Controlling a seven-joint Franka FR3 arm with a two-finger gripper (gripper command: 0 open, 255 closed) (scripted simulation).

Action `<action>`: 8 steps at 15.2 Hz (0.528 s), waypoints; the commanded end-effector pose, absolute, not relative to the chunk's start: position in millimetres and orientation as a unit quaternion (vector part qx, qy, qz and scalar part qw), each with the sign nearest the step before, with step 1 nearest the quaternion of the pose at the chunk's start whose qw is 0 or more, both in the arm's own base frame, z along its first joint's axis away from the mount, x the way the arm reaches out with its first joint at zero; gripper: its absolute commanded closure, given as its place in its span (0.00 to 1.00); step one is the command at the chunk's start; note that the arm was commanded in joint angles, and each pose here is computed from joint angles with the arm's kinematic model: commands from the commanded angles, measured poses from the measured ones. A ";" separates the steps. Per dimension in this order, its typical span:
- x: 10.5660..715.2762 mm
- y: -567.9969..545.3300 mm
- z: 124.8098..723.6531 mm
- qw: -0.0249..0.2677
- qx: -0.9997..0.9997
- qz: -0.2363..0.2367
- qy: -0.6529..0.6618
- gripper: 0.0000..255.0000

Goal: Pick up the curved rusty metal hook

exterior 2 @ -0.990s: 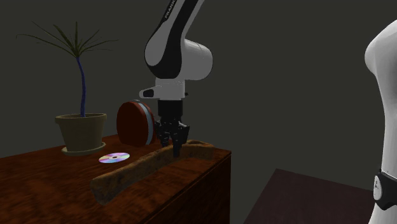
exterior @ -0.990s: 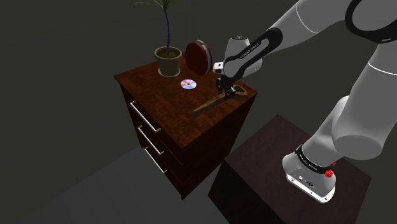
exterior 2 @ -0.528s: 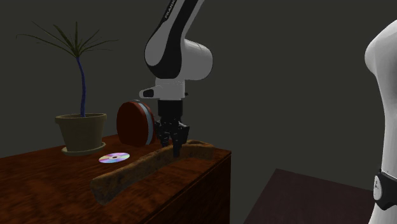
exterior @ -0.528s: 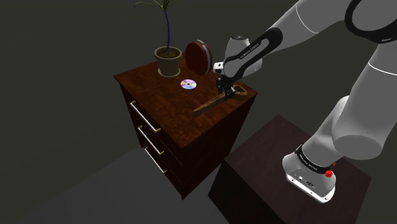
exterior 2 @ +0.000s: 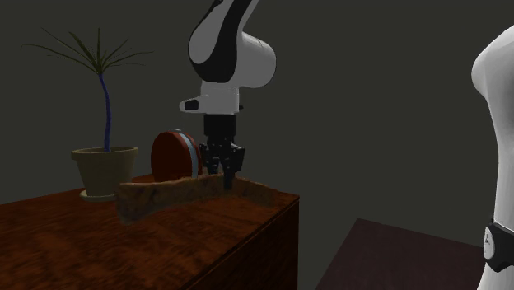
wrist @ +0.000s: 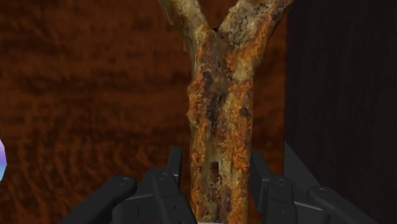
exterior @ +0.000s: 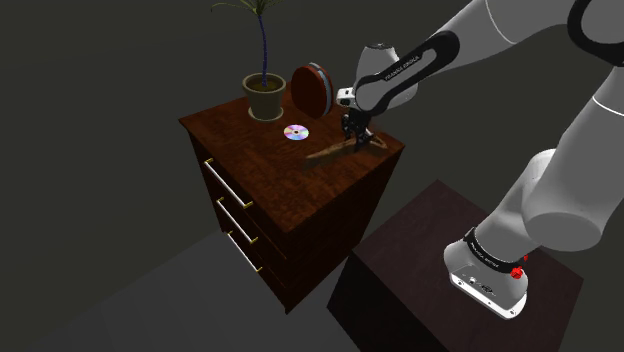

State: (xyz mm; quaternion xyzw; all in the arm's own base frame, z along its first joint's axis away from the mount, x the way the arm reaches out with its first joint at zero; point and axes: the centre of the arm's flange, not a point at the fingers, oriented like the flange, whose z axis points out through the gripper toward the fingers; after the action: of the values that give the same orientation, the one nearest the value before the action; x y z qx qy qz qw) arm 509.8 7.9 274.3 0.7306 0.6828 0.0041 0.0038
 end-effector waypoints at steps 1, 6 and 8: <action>509.8 7.6 286.9 0.004 0.731 0.004 0.683 1.00; 509.8 7.6 313.3 0.004 0.731 0.004 0.683 1.00; 509.8 7.5 319.4 0.004 0.731 0.004 0.683 1.00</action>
State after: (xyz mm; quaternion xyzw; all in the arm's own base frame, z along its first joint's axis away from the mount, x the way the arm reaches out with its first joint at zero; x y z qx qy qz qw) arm 509.4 7.6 316.1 0.7306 0.6828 0.0041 0.0039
